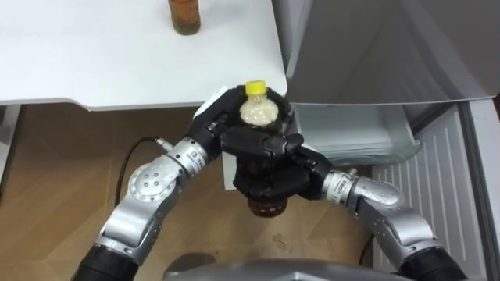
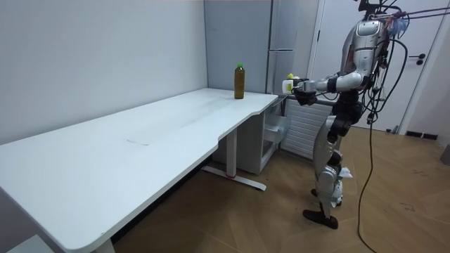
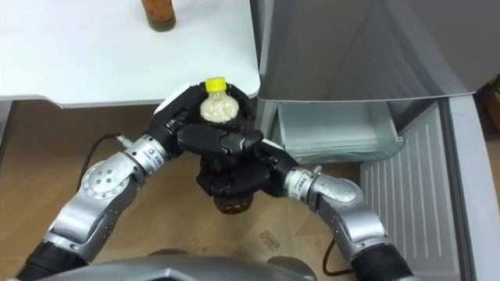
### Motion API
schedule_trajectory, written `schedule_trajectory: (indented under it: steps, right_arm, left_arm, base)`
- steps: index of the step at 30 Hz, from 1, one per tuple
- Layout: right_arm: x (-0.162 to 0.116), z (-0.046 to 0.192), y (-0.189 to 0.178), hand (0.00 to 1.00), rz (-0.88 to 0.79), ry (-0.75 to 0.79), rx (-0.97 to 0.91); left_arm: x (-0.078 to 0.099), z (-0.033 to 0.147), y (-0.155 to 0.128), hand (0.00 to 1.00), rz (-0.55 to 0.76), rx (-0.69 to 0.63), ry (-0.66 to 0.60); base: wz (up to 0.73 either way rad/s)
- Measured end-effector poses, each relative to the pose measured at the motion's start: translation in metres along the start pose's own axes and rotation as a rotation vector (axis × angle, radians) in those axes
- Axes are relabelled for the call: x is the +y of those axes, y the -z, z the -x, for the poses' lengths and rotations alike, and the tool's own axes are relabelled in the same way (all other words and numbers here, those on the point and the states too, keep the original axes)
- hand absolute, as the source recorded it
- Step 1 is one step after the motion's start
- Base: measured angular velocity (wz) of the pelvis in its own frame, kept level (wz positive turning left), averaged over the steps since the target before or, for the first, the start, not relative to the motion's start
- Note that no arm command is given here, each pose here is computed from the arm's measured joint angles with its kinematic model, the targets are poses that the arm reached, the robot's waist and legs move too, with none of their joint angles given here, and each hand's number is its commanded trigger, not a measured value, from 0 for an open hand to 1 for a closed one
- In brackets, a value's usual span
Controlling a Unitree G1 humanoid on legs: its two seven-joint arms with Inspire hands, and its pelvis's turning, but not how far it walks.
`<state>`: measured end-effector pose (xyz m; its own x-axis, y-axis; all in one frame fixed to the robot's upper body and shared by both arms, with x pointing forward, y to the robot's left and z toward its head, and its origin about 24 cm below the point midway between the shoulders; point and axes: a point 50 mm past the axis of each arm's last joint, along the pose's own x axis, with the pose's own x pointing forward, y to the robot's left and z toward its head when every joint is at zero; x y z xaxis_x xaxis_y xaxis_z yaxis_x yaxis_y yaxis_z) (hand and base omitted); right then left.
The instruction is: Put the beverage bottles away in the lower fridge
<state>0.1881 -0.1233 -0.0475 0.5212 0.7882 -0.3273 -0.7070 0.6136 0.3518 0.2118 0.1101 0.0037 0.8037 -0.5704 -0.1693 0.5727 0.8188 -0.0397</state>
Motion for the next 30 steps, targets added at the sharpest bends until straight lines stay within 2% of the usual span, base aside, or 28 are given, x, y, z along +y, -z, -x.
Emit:
schedule_trajectory:
  steps: [16, 22, 30]
  right_arm:
    - [-0.002, 0.001, -0.005, 1.00, -0.075, 0.023, -0.083]
    - [0.000, 0.000, -0.015, 1.00, -0.069, 0.006, -0.190]
    - [0.007, 0.005, -0.041, 1.00, -0.061, -0.108, -0.384]
  left_arm:
    - [0.005, 0.000, -0.010, 0.00, -0.007, -0.052, -0.027]
    - [0.008, 0.002, -0.031, 0.00, -0.045, -0.132, -0.030]
    - [0.010, 0.014, -0.076, 0.00, -0.141, -0.296, 0.008]
  base:
    - [0.00]
    - [0.04]
    - [0.02]
